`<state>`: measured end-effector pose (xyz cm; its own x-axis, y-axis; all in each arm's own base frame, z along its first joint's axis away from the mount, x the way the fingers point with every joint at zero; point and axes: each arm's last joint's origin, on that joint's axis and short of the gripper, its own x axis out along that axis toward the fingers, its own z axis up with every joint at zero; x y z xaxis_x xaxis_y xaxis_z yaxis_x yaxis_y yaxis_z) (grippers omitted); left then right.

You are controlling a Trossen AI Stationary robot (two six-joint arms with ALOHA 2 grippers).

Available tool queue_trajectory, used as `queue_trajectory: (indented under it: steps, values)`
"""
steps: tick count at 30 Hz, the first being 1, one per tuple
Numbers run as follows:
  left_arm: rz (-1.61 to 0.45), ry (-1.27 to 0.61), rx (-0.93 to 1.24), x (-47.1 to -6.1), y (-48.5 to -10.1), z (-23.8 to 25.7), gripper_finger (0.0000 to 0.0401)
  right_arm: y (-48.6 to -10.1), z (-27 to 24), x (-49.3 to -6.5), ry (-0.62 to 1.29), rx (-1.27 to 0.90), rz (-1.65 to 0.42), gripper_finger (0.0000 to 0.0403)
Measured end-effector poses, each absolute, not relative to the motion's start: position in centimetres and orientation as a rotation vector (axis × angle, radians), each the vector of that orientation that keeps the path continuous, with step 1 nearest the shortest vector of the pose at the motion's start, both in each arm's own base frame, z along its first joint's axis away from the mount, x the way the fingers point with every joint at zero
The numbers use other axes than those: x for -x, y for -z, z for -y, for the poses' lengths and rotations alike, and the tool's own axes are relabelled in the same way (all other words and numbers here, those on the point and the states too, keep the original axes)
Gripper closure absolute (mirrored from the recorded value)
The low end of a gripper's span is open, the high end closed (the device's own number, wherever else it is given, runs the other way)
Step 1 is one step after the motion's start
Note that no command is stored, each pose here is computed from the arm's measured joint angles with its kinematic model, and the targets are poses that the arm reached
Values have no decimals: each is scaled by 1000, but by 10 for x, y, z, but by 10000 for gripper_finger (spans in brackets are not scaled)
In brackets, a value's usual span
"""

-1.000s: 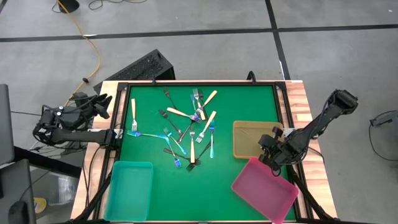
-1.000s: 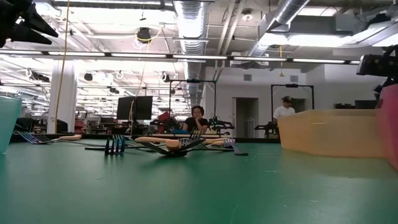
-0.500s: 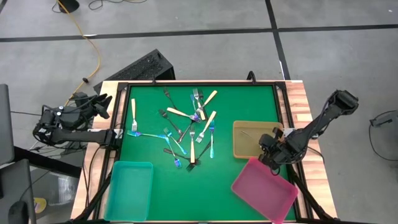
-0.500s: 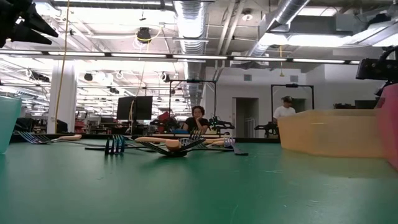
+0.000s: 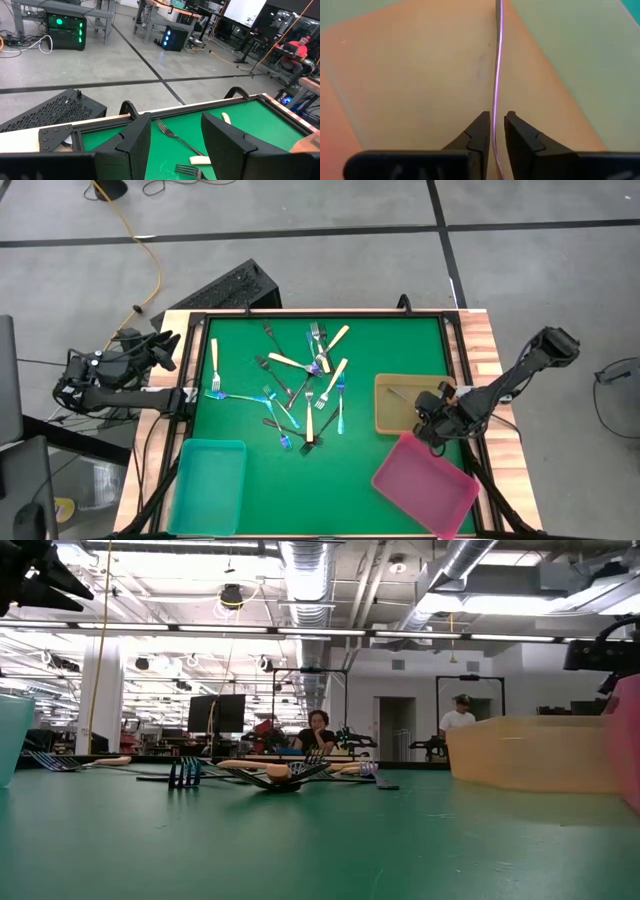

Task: Sort silverware by color (type)
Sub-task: Put the blue fork into the orange bin, then put the black fork into the pink bin

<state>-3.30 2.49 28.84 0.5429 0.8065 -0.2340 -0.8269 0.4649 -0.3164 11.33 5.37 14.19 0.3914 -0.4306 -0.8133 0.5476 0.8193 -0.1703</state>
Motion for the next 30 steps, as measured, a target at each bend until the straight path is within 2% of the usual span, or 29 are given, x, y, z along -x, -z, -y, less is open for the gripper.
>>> queue_trajectory:
  steps: [7,18,30]
  values:
    - [-54,-1004,419,33,-288,-25,243,-150,-53,-121,612,-117,-983,314]
    - [-54,-1004,419,33,-288,-25,243,-198,-53,-151,524,-54,-915,314]
    - [-54,-1003,419,33,-288,-25,243,-252,-48,-195,404,-14,-612,314]
